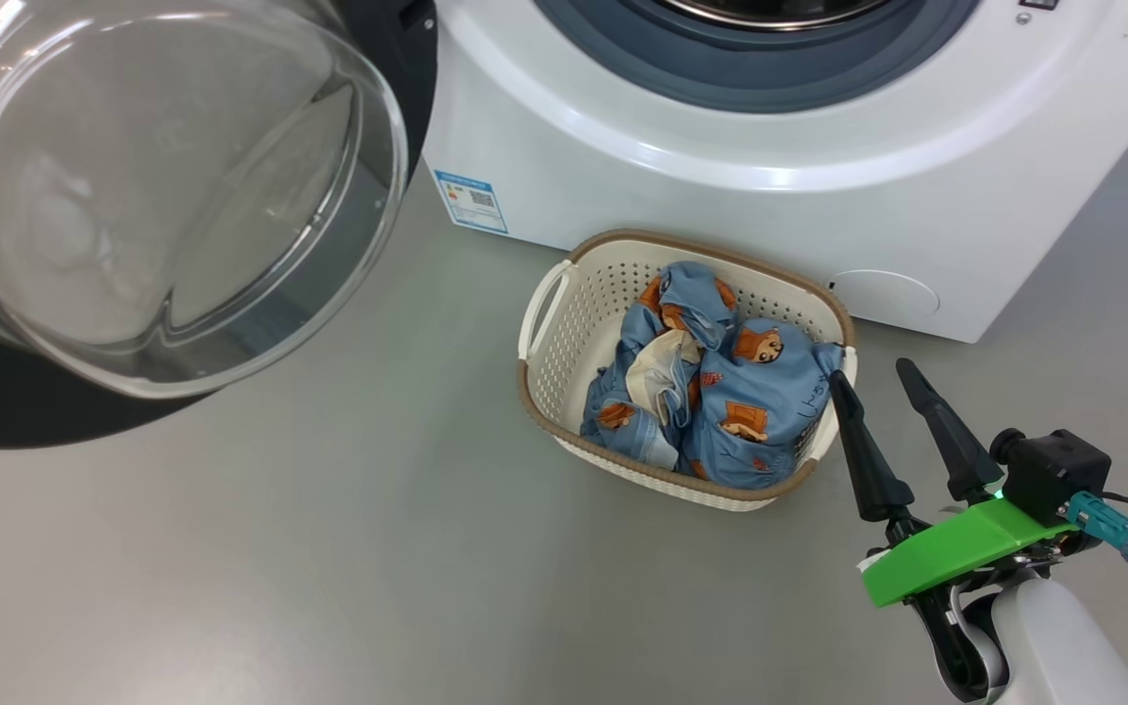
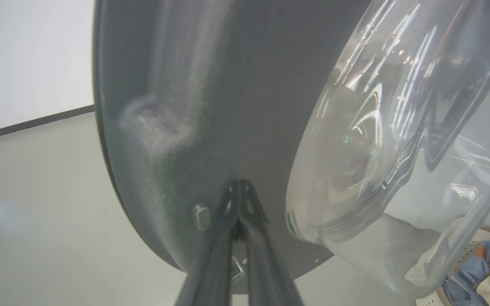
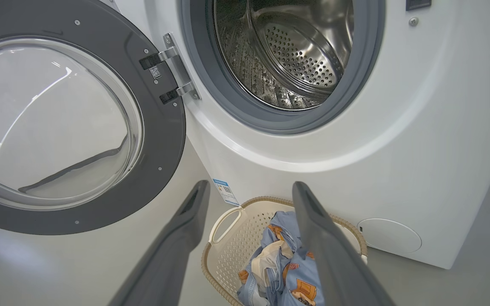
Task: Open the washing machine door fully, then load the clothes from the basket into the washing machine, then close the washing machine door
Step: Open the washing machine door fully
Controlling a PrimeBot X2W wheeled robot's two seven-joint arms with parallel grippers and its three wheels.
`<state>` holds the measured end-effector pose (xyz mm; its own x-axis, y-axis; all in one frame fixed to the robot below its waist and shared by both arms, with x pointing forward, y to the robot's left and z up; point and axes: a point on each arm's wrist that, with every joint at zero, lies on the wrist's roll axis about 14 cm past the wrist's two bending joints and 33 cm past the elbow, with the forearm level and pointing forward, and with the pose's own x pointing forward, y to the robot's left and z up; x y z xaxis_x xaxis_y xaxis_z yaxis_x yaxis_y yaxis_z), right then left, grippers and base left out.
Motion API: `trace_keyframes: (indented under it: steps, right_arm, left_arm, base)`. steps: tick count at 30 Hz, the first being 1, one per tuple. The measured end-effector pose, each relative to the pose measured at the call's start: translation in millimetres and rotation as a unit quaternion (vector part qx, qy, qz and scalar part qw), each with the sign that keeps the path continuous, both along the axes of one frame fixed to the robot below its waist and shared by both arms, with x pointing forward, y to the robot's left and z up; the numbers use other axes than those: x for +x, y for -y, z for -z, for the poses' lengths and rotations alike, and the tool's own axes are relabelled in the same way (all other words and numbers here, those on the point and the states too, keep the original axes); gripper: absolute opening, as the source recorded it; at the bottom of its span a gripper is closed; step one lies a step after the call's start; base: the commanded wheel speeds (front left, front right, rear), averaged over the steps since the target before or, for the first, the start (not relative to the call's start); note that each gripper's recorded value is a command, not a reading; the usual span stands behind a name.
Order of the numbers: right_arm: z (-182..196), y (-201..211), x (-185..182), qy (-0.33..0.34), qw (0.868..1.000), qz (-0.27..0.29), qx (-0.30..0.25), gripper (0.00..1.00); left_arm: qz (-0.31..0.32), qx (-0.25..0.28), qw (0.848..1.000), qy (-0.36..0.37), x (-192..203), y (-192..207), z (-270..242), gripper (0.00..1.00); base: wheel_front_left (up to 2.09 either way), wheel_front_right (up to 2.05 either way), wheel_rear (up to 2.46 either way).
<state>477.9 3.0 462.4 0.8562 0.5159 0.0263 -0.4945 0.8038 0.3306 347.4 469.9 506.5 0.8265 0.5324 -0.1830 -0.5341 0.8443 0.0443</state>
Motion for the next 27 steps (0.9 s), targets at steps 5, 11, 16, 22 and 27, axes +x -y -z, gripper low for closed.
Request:
trace_keyframes:
  steps: [5, 11, 16, 22, 27]
  right_arm:
    - [-2, 7, 0, 0.002, 1.000, 0.008, -0.002, 1.00]
    - [-6, 10, -1, 0.005, 1.000, 0.012, -0.002, 1.00]
    - [-10, 10, -1, 0.009, 1.000, 0.014, -0.001, 1.00]
    - [-15, 9, -2, 0.014, 1.000, 0.015, 0.001, 1.00]
    - [-18, 8, -2, 0.017, 1.000, 0.015, 0.002, 1.00]
  left_arm:
    - [-0.003, 0.003, 1.000, 0.000, 4, -3, 0, 0.00]
    - [-0.002, 0.002, 1.000, 0.003, 5, -3, 0, 0.00]
    - [0.000, 0.004, 1.000, 0.004, 3, -2, -1, 0.00]
    - [0.002, 0.007, 1.000, 0.006, -1, -2, -3, 0.00]
    - [0.012, 0.012, 1.000, 0.015, 1, 2, -9, 0.00]
  base:
    - [0.00, 0.00, 0.00]
    - [0.00, 0.00, 0.00]
    - [0.00, 0.00, 0.00]
    - [0.00, 0.00, 0.00]
    - [0.00, 0.00, 0.00]
